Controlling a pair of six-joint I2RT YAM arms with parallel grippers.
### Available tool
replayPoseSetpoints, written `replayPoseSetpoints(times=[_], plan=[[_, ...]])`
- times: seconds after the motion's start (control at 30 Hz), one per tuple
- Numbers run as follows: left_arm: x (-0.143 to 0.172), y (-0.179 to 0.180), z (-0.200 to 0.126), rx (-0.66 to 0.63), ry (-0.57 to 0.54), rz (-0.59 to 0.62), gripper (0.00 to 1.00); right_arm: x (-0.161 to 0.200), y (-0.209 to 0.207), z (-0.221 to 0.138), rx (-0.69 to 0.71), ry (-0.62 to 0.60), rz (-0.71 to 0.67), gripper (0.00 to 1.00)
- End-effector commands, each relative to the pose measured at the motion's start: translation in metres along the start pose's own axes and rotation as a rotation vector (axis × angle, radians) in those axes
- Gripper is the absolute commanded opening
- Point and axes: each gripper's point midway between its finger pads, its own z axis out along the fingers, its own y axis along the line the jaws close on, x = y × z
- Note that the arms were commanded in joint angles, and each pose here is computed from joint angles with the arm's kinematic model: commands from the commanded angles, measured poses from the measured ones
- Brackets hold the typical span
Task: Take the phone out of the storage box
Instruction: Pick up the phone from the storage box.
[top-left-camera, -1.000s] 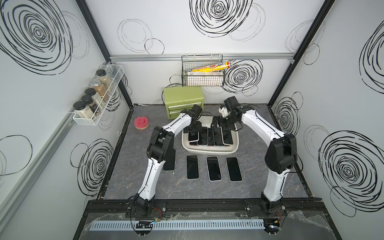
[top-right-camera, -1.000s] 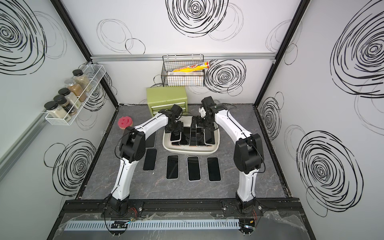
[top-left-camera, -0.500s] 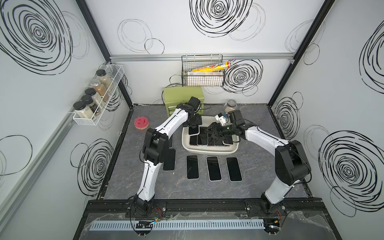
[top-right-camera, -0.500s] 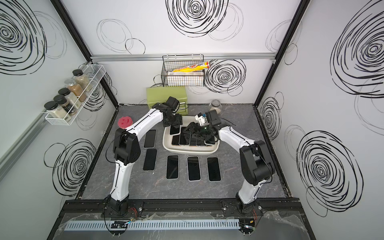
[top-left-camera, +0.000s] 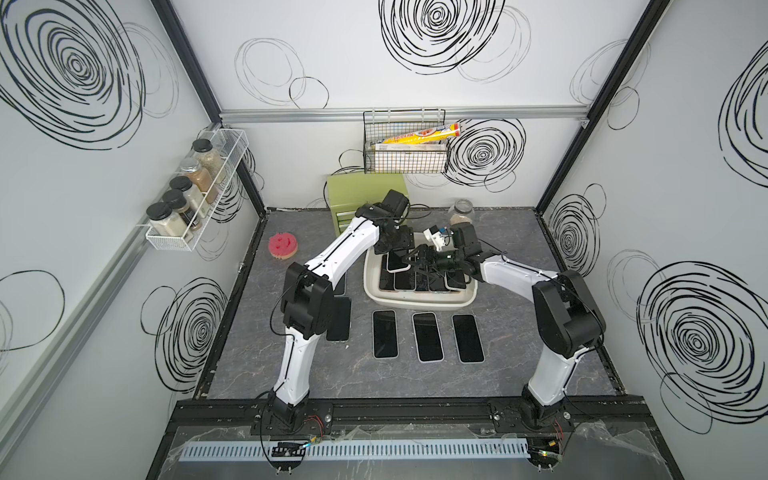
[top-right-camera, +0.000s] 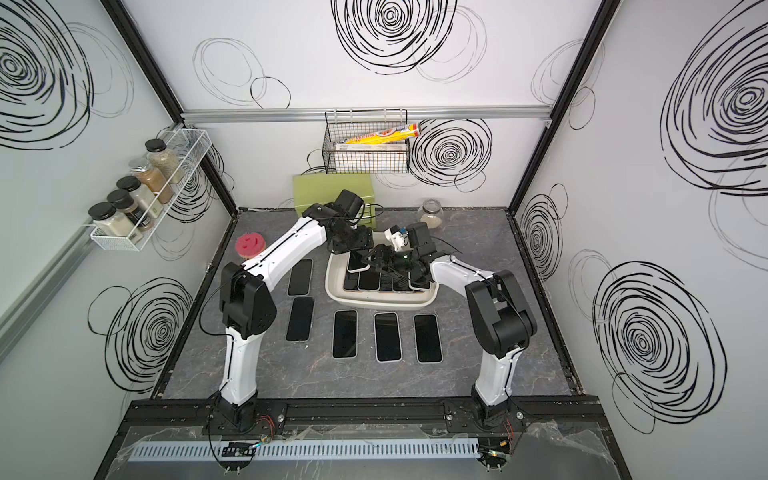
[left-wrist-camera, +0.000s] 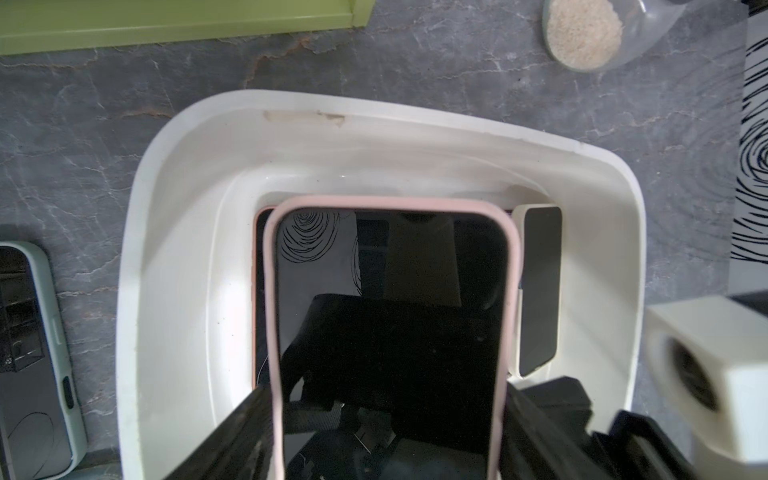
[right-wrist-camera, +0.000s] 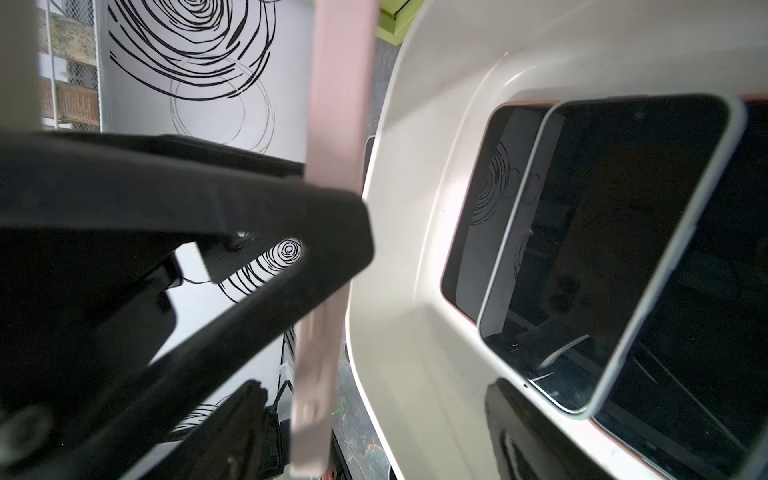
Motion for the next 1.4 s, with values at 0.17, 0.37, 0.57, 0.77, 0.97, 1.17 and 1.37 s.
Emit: replayPoseSetpoints(times=[0.17,0.37,0.57,0.77,0.97,1.17,1.37], plan=[[0.005,-0.024,-0.025,0.086,-0.019,0.001,0.38,-0.015,0.015,0.005,-0.053,-0.046,-0.028,0.80],[0.009,-0.025,-0.026,0.099,-0.009,-0.004,0.37,-0.026,0.024,0.006,-0.096,-0.093,-0.020,0.69],[0.016,-0.026,-0.021,0.115,0.011,-0.014,0.37,-0.029,0.036,0.007,-0.174,-0.108,-0.009,0.41],[0.020,-0.024,-0.019,0.121,0.025,-0.012,0.37,-0.024,0.033,0.009,-0.183,-0.090,0.013,0.16],[0.009,-0.023,-0.030,0.146,-0.003,-0.034,0.43,-0.015,0.035,0.005,-0.198,-0.069,0.022,0.00],[-0.010,-0.023,-0.048,0.221,-0.033,-0.091,0.78,-0.004,0.038,-0.006,-0.172,-0.064,0.010,0.00],[-0.044,-0.019,-0.079,0.298,-0.131,-0.165,0.99,0.013,0.041,-0.028,-0.086,-0.062,-0.021,0.00]])
